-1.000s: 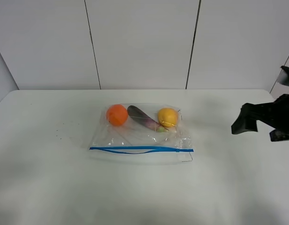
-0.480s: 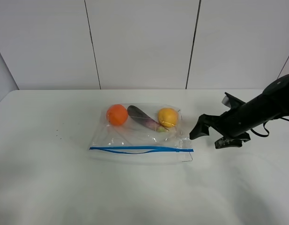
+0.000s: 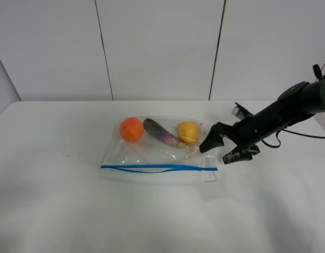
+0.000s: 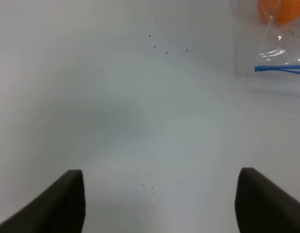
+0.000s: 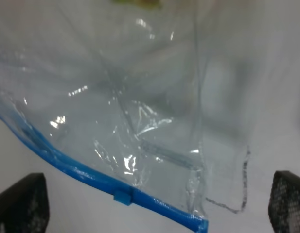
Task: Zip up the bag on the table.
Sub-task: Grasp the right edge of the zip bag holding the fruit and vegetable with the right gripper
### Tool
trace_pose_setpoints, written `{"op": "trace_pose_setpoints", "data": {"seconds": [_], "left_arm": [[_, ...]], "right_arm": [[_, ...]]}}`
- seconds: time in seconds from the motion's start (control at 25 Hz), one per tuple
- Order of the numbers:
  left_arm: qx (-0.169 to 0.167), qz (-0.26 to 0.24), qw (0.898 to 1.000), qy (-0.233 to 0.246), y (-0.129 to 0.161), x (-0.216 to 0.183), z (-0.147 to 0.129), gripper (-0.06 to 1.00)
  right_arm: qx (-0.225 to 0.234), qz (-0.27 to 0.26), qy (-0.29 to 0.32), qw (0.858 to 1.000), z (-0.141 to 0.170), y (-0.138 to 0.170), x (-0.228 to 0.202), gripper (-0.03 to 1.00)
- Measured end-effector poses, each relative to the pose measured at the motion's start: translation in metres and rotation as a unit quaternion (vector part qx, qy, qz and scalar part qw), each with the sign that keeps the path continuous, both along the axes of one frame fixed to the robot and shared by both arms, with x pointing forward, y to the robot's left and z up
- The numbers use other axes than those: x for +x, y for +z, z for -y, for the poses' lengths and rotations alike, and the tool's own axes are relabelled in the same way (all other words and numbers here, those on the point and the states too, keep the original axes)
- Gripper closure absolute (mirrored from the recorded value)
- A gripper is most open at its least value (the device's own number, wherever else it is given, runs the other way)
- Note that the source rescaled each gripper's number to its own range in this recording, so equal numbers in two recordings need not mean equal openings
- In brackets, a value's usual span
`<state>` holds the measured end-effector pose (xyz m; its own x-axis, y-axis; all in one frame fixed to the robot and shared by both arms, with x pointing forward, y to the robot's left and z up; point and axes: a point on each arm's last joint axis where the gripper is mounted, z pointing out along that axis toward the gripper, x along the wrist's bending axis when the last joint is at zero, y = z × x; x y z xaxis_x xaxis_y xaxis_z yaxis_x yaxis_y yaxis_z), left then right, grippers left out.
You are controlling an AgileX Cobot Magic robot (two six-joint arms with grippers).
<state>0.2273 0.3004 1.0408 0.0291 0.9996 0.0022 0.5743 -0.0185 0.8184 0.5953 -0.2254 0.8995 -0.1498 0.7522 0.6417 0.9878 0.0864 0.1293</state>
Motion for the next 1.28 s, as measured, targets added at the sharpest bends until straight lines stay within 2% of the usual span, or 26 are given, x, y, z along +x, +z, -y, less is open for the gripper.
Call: {"op": "trace_pose_setpoints", "data": {"seconds": [0.36,0.44,0.88,1.12,1.2,1.28], "left_arm": [[0.000,0.000,1.000,0.000,0.000,0.000,0.000,0.12],[0.000,0.000,1.000,0.000,0.000,0.000,0.000,0.12],[0.000,0.000,1.000,0.000,0.000,0.000,0.000,0.12],[0.000,0.000,1.000,0.000,0.000,0.000,0.000,0.12],[0.000,0.000,1.000,0.000,0.000,0.000,0.000,0.12],[0.000,0.000,1.000,0.000,0.000,0.000,0.000,0.12]], "right_arm": [[0.069,0.007,0.014,0.998,-0.009,-0.020,0.004,-0.01],[0.079,0.001,0.018,0.997,-0.006,-0.026,0.004,0.03],[0.095,-0.004,0.017,0.995,-0.002,-0.029,0.004,0.47],[0.094,-0.004,0.018,0.995,-0.002,-0.029,0.004,0.56],[0.094,-0.006,0.017,0.995,-0.002,-0.029,0.004,0.70],[0.095,-0.008,0.015,0.995,-0.002,-0.029,0.004,0.91]]}}
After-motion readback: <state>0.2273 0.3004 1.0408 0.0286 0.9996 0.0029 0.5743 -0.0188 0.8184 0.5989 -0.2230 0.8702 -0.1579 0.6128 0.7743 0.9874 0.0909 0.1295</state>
